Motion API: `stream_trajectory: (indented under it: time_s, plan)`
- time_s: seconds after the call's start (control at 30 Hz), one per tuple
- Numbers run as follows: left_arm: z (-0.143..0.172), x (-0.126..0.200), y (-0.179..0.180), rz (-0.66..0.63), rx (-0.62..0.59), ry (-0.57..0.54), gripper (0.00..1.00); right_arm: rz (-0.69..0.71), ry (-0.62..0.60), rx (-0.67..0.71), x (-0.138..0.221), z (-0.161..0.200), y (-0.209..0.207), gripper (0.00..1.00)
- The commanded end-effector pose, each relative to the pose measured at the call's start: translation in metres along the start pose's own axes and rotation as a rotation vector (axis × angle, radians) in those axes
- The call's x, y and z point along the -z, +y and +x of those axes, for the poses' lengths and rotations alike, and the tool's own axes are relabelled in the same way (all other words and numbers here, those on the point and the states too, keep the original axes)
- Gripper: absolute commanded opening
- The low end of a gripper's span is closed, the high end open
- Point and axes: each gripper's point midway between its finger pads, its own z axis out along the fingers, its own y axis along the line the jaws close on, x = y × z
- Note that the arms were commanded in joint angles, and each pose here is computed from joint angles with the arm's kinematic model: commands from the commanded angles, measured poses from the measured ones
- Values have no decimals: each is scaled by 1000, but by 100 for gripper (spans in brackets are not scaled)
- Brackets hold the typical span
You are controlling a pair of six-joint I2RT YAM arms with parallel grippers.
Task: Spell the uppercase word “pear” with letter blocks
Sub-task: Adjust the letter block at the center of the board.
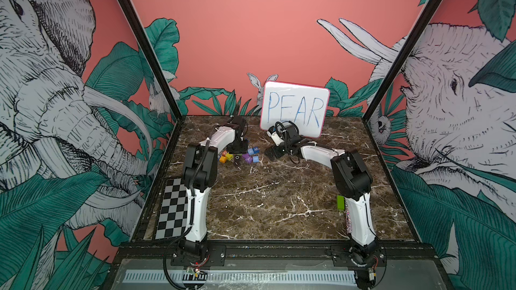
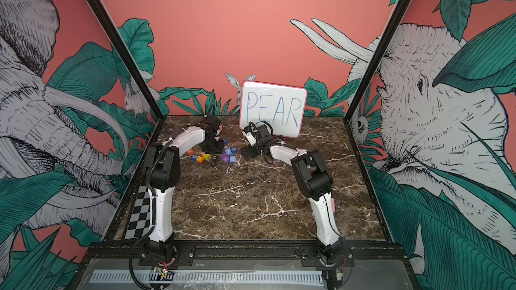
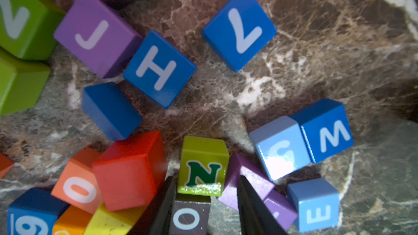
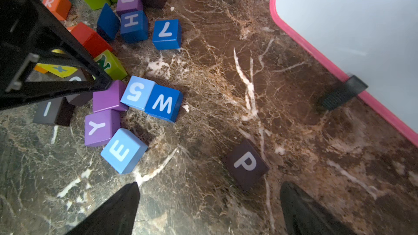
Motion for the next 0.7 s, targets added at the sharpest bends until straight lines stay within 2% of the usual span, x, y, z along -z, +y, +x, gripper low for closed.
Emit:
stream_trajectory:
  time_s: [0.0, 0.27, 0.33, 0.47, 0.57, 0.67]
  plan:
    - [-11, 31, -3, 25, 7, -63, 47, 5, -54, 8, 15, -20, 0, 99]
    - [-5, 72, -30, 102, 45, -104, 50, 76, -12, -124, 25, -15, -7, 99]
    - [1, 78, -34, 133, 67, -118, 50, 53, 7, -110, 22, -17, 5, 99]
    - [12, 88, -27, 124, 72, -137, 52, -75, -4, 98, 14, -18, 36, 89]
    - [18, 98, -22, 128, 72, -146, 58, -160, -54, 263, 14, -26, 50, 84]
    - [22, 103, -12, 151, 99, -153, 62, -274, -93, 386, 10, -32, 68, 74]
